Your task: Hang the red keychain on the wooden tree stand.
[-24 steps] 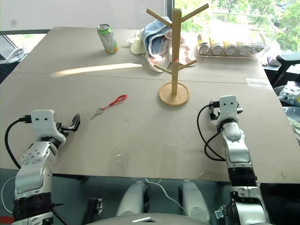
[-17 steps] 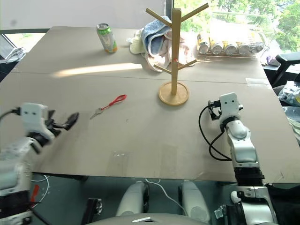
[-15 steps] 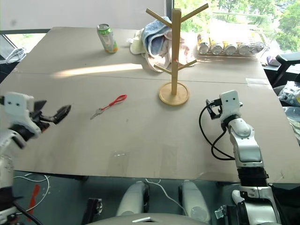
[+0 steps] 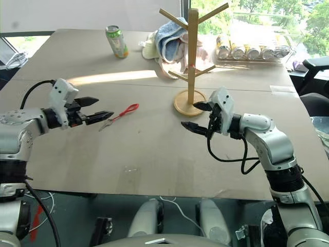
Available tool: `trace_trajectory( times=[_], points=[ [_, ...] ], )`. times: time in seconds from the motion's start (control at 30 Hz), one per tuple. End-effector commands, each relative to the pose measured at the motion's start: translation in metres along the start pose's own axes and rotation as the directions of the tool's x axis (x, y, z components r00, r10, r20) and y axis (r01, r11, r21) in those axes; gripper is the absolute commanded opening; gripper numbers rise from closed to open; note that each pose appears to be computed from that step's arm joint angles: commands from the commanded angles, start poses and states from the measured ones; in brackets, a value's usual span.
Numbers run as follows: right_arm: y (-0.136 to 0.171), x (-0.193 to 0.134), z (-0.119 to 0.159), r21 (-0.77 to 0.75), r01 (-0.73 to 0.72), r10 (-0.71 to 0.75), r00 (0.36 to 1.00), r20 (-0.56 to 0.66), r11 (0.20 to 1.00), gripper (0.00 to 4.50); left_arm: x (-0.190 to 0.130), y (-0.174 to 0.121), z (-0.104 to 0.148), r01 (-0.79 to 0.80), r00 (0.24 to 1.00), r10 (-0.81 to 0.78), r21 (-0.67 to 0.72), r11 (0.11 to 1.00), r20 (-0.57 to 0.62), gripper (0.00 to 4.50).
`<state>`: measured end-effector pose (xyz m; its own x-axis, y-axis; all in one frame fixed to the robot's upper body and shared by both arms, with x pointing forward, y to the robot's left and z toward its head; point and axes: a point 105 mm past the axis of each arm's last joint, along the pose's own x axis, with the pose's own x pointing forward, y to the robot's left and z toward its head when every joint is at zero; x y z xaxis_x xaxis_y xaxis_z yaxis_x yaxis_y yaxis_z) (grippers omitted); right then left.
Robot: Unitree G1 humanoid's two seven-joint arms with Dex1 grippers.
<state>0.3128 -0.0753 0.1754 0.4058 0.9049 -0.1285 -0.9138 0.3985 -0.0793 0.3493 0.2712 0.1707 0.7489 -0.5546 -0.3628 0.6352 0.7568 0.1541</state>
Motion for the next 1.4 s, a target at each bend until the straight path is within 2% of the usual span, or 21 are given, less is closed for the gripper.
trace_trajectory(
  times=[0.03,0.47,0.5,0.53,0.57,0.6,0.63,0.7,0.8,1.1,1.3,1.4],
  points=[
    [0.018,0.008,0.019,-0.041,-0.073,0.075,0.996,0.048,0.996,4.39,0.014,0.006,-0.003,0.039,0.999,-0.039,0.029,0.999,-0.023,4.50],
    [0.016,0.005,0.020,-0.039,-0.007,0.009,0.998,0.068,0.999,4.39,0.044,0.010,-0.016,0.126,0.990,-0.123,0.043,0.991,-0.076,4.50],
    [0.015,0.005,0.021,-0.039,-0.002,0.005,0.998,0.068,0.999,4.50,0.045,0.010,-0.016,0.130,0.989,-0.126,0.044,0.991,-0.081,3.97],
    [0.015,0.004,0.021,-0.040,0.004,-0.001,0.998,0.070,0.999,4.50,0.045,0.009,-0.018,0.138,0.987,-0.133,0.048,0.989,-0.091,3.67],
    [0.015,0.004,0.021,-0.040,0.009,-0.006,0.997,0.071,0.999,4.50,0.045,0.008,-0.020,0.147,0.985,-0.141,0.051,0.988,-0.099,3.13],
    [0.014,0.003,0.021,-0.040,0.012,-0.009,0.997,0.071,0.999,4.50,0.046,0.007,-0.022,0.152,0.984,-0.146,0.053,0.987,-0.104,2.78],
    [0.014,0.003,0.021,-0.040,0.015,-0.012,0.997,0.071,0.999,4.50,0.046,0.007,-0.022,0.154,0.983,-0.148,0.053,0.987,-0.104,2.10],
    [0.013,0.003,0.022,-0.039,0.022,-0.019,0.997,0.072,0.999,4.50,0.048,0.007,-0.022,0.154,0.984,-0.148,0.054,0.987,-0.100,1.41],
    [0.013,0.002,0.022,-0.038,0.026,-0.024,0.997,0.073,0.999,4.50,0.049,0.005,-0.023,0.161,0.982,-0.155,0.055,0.985,-0.104,0.07],
    [0.011,-0.001,0.023,-0.043,0.037,-0.034,0.997,0.067,0.998,4.50,0.047,0.005,-0.017,0.155,0.986,-0.150,0.071,0.985,-0.073,0.02],
    [0.022,-0.013,0.034,-0.032,0.040,-0.037,0.995,0.093,0.999,4.50,0.028,-0.010,0.031,0.171,0.978,-0.174,0.039,0.985,0.119,0.02],
    [0.027,-0.017,0.056,0.014,0.062,-0.063,0.981,0.186,0.998,4.50,0.017,-0.028,0.060,0.143,0.959,-0.157,0.076,0.987,0.238,0.02]
  ],
)
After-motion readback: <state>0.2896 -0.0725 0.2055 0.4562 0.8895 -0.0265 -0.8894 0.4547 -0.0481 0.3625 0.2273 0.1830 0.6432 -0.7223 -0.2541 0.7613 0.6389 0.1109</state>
